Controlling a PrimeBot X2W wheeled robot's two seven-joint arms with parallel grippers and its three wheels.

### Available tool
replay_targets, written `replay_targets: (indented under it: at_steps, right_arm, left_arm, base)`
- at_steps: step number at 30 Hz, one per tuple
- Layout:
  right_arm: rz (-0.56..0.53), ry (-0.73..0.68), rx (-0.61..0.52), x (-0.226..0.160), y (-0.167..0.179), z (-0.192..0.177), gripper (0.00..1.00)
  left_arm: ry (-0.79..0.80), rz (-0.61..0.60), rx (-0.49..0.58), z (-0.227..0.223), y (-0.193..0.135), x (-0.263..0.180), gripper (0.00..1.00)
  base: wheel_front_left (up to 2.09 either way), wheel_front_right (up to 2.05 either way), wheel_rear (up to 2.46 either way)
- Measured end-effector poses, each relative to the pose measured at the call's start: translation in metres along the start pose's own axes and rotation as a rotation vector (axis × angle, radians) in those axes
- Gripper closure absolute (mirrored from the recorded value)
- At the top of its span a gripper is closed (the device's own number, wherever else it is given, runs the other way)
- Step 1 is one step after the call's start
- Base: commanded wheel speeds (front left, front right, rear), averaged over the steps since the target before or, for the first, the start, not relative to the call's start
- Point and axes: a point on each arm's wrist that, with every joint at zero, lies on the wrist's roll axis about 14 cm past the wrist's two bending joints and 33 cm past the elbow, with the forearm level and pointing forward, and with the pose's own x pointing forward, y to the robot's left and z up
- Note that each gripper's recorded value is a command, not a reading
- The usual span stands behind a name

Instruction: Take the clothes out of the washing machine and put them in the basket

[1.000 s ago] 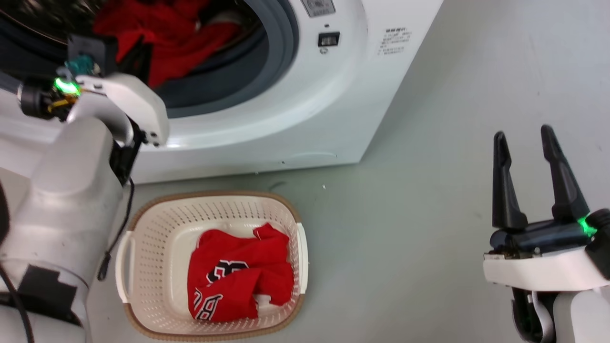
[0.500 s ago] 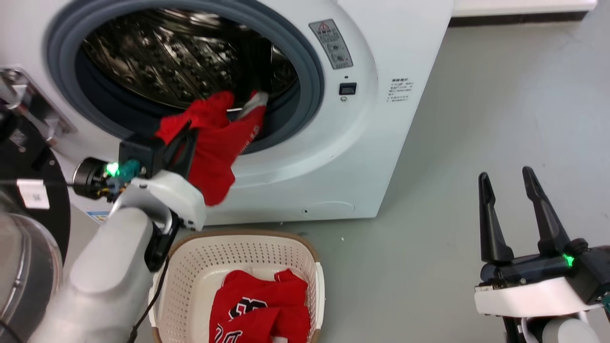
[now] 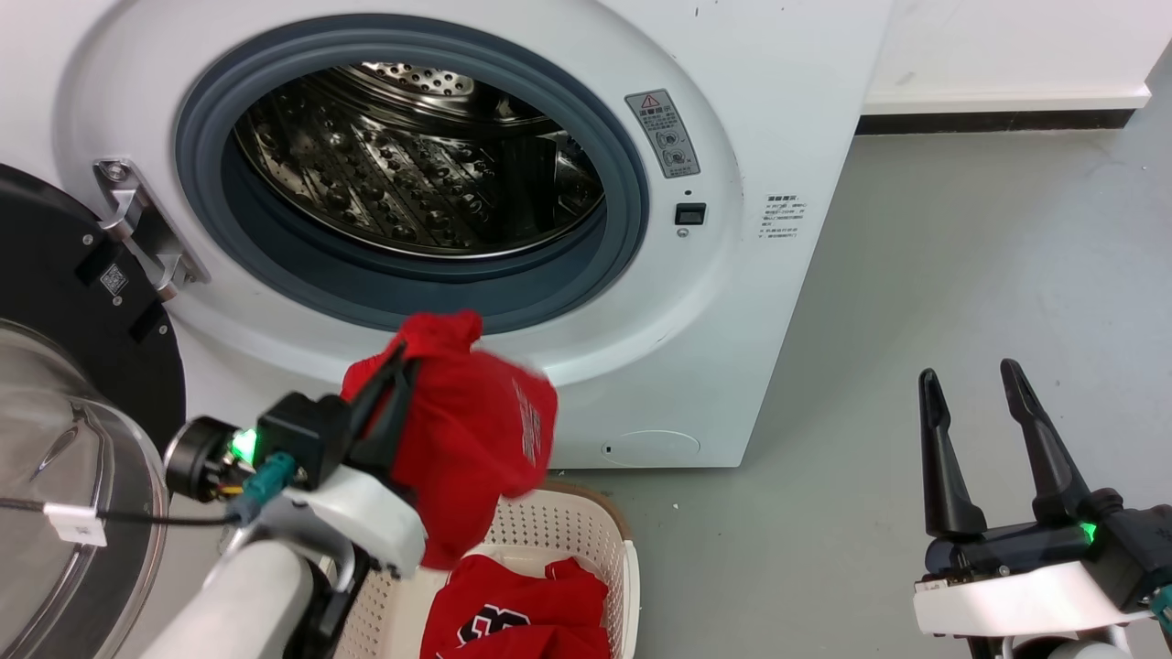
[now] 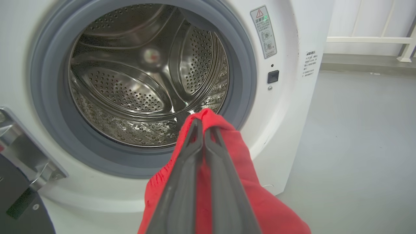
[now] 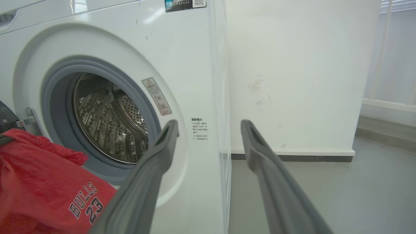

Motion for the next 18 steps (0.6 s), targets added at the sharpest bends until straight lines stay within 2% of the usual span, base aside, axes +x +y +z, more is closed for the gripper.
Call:
replay_targets:
  at_steps: [10, 18]
  right_arm:
    - [0.007, 0.025, 0.0, 0.004, 0.001, -0.01, 0.0]
    - [-0.011, 0.036, -0.019, 0.021, -0.009, -0.021, 0.0]
  left_arm:
    - [0.09, -0.033, -0.065, -0.024, -0.023, -0.021, 1.0]
    - [0.238, -0.056, -0.128, -0.085, -0.034, -0.016, 1.0]
  base:
    - [0.0, 0.0, 0.0]
    - [0.0, 0.0, 0.0]
